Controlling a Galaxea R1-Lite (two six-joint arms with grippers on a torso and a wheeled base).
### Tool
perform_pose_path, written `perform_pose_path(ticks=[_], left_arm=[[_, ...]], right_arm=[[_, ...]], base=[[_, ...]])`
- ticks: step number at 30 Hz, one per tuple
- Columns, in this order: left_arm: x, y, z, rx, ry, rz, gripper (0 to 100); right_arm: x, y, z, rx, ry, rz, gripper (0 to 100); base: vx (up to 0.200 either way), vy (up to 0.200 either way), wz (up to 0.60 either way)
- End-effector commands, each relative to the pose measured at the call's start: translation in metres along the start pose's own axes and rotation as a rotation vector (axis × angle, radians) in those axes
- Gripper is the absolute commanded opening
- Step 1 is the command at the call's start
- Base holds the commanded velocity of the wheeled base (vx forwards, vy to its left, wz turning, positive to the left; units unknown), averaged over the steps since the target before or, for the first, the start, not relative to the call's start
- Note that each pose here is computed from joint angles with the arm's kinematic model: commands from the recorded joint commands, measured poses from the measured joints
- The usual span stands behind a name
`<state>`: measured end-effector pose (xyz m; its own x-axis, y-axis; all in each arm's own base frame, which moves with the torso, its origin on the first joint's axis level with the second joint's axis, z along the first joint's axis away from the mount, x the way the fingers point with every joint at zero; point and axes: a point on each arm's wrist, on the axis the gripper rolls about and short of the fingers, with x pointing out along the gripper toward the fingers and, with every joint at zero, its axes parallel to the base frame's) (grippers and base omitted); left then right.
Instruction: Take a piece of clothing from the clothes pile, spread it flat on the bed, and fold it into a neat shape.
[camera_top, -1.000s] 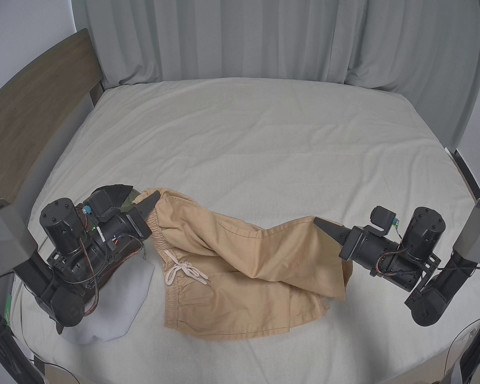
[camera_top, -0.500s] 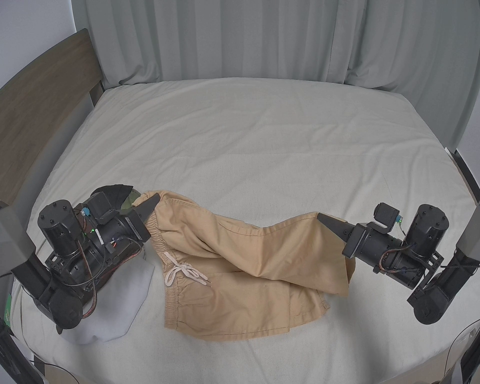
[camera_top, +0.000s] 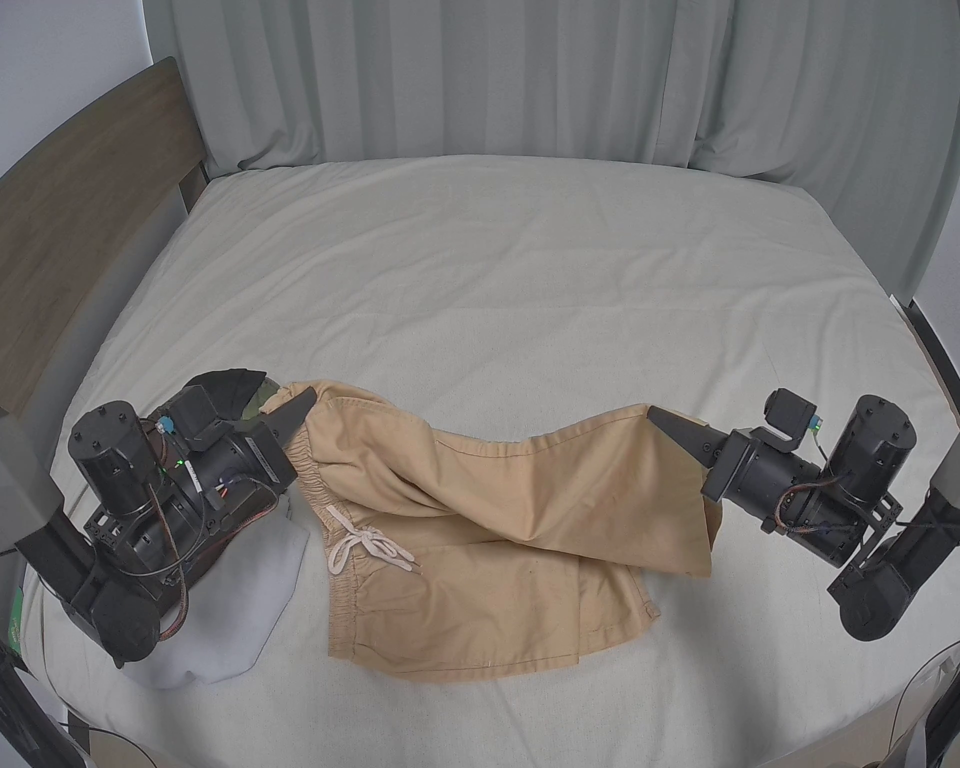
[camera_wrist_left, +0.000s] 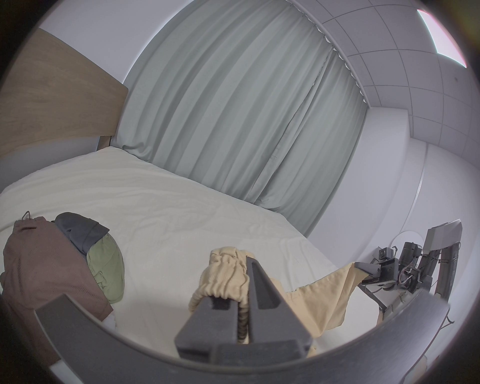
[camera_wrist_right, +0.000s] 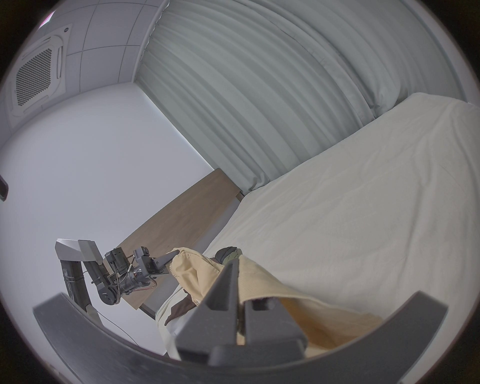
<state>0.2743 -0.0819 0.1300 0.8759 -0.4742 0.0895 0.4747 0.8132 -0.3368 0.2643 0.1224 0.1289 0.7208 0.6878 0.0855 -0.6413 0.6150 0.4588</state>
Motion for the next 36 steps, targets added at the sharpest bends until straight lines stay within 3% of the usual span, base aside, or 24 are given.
perform_pose_path(ticks=[1,36], left_arm=[[0.0,0.0,0.0,0.001,-0.003,-0.001,0],[0.002,0.002,0.011,0.012,-0.045,0.002,0]], right_arm=[[-0.001,0.002,0.002,-0.004,-0.008,0.005,0],[-0.001,-0.005,0.023,-0.036,-0.086,-0.009,0]], base=[[0.0,0.0,0.0],[0.0,0.0,0.0]])
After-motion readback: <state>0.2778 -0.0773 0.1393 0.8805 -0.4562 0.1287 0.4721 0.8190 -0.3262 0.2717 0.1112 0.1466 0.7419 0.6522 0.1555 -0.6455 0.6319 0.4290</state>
